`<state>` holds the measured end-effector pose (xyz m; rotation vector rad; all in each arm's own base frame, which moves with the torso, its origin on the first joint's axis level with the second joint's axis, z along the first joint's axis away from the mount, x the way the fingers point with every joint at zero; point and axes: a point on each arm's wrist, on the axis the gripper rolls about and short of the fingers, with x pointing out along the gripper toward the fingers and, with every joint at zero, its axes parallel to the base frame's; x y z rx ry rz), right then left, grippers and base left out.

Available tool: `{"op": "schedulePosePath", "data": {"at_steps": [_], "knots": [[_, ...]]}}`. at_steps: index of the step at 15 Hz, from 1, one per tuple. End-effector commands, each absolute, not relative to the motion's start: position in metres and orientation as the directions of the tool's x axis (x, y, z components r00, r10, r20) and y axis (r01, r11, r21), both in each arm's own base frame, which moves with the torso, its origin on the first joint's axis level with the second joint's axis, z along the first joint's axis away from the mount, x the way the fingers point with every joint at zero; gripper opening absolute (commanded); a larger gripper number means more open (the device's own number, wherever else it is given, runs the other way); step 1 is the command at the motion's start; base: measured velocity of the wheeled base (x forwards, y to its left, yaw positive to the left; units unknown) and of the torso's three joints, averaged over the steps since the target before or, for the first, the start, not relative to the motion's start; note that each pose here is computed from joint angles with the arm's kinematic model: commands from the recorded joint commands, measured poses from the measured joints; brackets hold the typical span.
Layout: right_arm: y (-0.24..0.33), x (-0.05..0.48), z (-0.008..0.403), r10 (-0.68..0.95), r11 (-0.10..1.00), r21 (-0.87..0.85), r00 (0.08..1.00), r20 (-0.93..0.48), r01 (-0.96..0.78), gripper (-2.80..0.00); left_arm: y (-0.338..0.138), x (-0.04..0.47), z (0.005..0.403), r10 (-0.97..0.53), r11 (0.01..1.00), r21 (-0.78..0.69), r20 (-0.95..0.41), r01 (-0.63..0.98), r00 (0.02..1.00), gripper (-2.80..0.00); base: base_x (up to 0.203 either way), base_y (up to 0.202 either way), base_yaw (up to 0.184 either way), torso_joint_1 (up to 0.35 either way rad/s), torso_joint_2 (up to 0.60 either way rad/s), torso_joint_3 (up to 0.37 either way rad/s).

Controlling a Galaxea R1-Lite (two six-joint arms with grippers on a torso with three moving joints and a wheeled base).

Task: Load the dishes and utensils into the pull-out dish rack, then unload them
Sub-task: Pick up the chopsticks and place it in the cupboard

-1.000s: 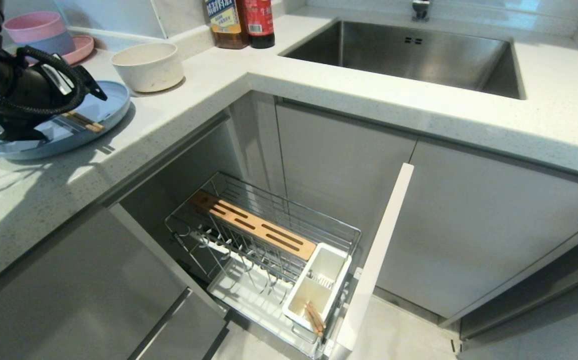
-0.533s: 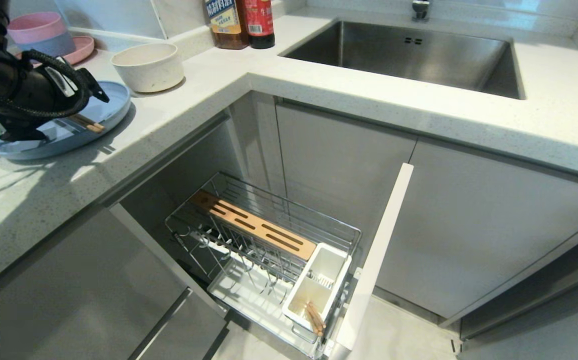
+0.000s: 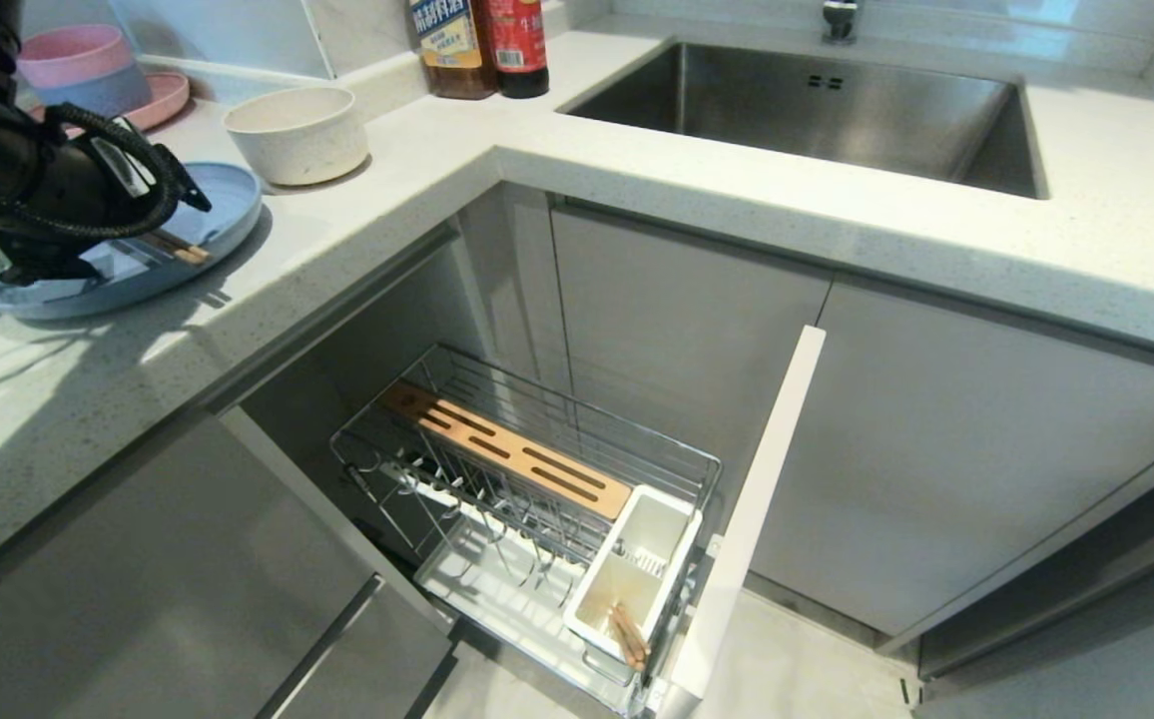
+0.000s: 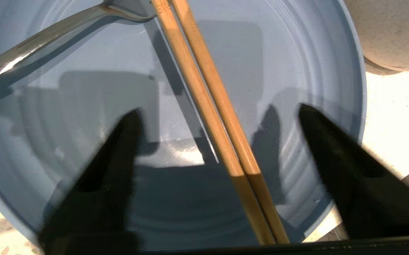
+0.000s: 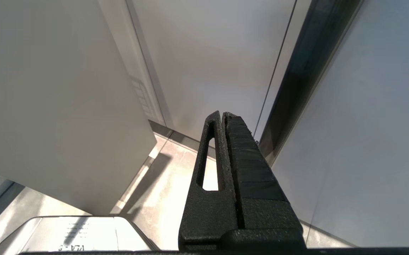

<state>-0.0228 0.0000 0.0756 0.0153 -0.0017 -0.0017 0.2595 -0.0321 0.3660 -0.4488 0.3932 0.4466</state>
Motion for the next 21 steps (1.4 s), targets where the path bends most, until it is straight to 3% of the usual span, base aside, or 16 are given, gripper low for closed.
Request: {"op": "schedulePosePath", "data": {"at_steps": [1, 14, 21], "knots": [[0.000, -0.023, 0.076, -0.002, 1.000, 0.015, 1.000, 0.001, 0.002, -2.80, -0.032, 0.260, 0.366, 0.324, 0.806, -0.327, -0.454, -0.493, 0.830, -2.80, 0.000, 0.000, 0.000, 0.000, 0.00, 0.000], [0.000, -0.023, 0.075, -0.002, 1.000, 0.015, 1.000, 0.000, 0.002, -2.80, -0.030, 0.251, 0.373, 0.330, 0.803, -0.341, -0.429, -0.489, 0.841, -2.80, 0.000, 0.000, 0.000, 0.000, 0.00, 0.000], [0.000, -0.023, 0.075, -0.002, 1.000, 0.015, 1.000, 0.000, 0.002, -2.80, -0.017, 0.189, 0.427, 0.349, 0.762, -0.534, -0.140, -0.367, 0.927, -2.80, 0.000, 0.000, 0.000, 0.000, 0.00, 0.000]]}}
